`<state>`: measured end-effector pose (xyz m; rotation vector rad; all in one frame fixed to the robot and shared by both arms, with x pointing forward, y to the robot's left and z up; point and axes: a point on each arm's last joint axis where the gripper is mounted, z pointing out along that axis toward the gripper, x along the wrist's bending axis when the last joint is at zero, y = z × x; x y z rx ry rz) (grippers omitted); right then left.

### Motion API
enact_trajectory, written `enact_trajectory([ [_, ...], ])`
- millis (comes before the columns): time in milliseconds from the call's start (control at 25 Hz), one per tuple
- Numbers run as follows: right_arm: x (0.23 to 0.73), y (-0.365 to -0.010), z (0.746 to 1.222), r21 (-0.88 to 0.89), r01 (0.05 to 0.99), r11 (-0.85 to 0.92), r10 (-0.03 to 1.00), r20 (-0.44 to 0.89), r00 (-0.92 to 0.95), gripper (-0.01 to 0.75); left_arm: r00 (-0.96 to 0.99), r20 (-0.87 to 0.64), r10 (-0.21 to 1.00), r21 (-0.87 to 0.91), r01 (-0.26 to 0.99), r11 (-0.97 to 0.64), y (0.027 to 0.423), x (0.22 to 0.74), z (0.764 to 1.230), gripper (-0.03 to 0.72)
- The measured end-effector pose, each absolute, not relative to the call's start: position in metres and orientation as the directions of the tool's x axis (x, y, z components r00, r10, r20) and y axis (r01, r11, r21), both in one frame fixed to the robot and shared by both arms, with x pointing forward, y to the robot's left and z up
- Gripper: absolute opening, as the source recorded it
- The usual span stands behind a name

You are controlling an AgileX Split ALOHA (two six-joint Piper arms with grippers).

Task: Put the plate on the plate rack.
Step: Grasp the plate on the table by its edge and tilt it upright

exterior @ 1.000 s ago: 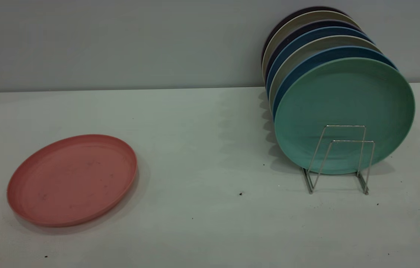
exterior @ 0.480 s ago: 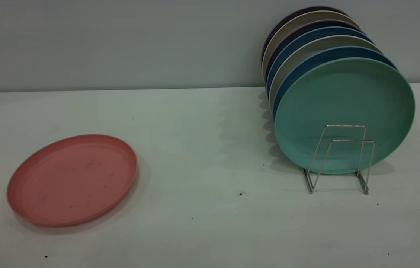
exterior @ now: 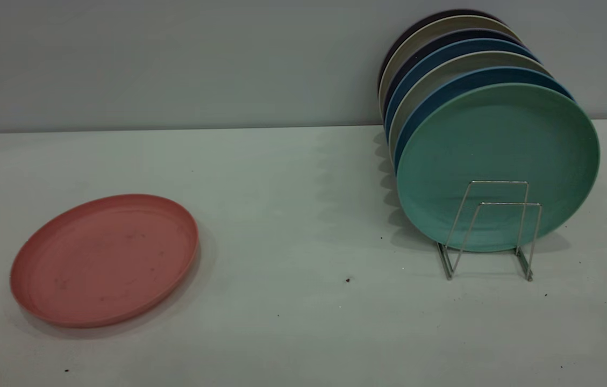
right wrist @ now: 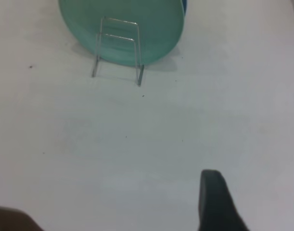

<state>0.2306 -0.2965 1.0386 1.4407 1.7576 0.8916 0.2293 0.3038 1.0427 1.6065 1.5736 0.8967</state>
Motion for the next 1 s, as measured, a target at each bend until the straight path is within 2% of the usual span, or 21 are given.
enact_trajectory([
  [1000,0.2304,-0.2965,1.0386,0.845,0.513,0.151,0.985,-0.085,-0.150,0.413,0.007,0.024,1.000,0.875,0.484,-0.025,0.3058,0.2295,1.0467,0.565],
])
